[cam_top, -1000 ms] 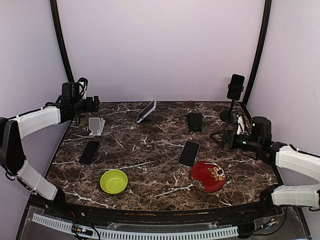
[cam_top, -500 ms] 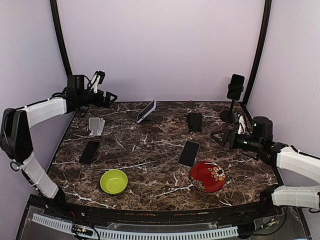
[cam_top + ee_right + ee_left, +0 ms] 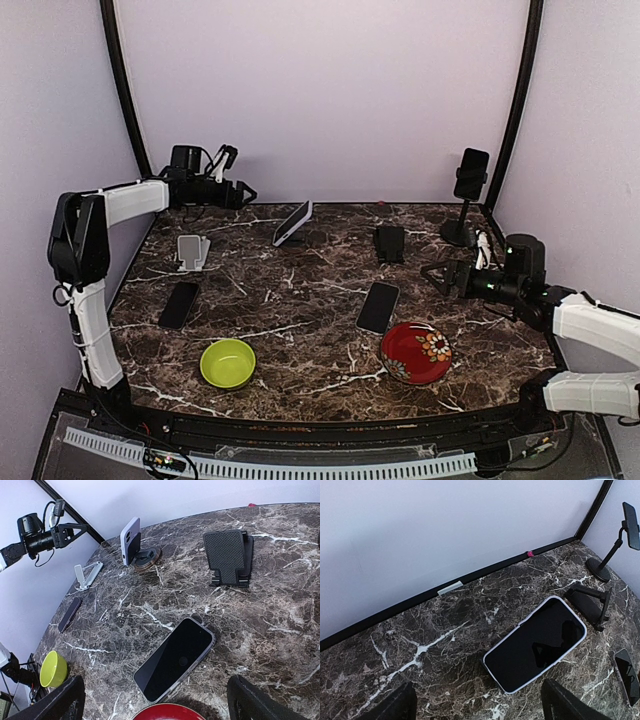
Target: Remove the phone from the phone stand
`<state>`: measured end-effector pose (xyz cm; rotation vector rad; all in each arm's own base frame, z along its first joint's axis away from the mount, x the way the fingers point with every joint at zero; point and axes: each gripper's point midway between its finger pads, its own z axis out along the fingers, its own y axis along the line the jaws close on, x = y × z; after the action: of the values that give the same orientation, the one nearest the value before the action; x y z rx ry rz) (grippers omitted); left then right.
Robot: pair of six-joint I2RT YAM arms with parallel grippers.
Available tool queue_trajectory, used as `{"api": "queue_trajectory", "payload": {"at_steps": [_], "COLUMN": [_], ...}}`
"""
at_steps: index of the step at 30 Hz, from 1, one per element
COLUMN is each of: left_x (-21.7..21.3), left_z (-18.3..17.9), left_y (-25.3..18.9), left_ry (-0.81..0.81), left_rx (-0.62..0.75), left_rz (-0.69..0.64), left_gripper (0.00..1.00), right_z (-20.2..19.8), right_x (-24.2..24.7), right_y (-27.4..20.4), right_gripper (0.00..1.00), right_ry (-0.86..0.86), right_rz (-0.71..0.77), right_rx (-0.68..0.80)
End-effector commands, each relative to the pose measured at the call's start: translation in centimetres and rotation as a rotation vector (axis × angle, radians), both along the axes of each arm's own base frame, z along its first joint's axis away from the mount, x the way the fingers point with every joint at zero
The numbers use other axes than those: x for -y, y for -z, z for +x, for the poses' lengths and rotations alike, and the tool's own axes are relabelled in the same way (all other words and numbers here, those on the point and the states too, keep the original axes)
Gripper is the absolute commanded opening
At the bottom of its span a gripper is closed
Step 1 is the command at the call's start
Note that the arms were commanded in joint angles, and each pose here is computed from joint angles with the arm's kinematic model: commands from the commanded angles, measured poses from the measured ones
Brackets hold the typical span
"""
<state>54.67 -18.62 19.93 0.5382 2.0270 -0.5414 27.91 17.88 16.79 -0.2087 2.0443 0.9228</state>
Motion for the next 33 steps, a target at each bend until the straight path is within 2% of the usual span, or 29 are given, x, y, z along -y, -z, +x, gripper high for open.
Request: {"api": "queue_trajectory", "payload": {"at_steps": [1, 18, 33], "left_x": [0.9, 1.7, 3.3], "left_z": [0.9, 6.1, 7.3], "left_y": [-0.3, 5.3, 10.6], "left_ry": [-0.003, -0.083, -0.072], "left_rx": [-0.021, -0.133, -0.207], "left_rz": [-0.013, 0.060, 0.124], "left_gripper": [0.87, 0.77, 0.75], "right_z": [0.0, 0.5, 0.7], "right_x": [0.1, -0.2, -0.2], "right_y": [0.4, 0.4, 0.6], "right_gripper": [0.99, 0.99, 0.99], "right_ry": [0.001, -0.001, 0.000], "right_rz": [-0.018, -0.025, -0.029], "right_rx": [0.005, -0.010, -0.023]}}
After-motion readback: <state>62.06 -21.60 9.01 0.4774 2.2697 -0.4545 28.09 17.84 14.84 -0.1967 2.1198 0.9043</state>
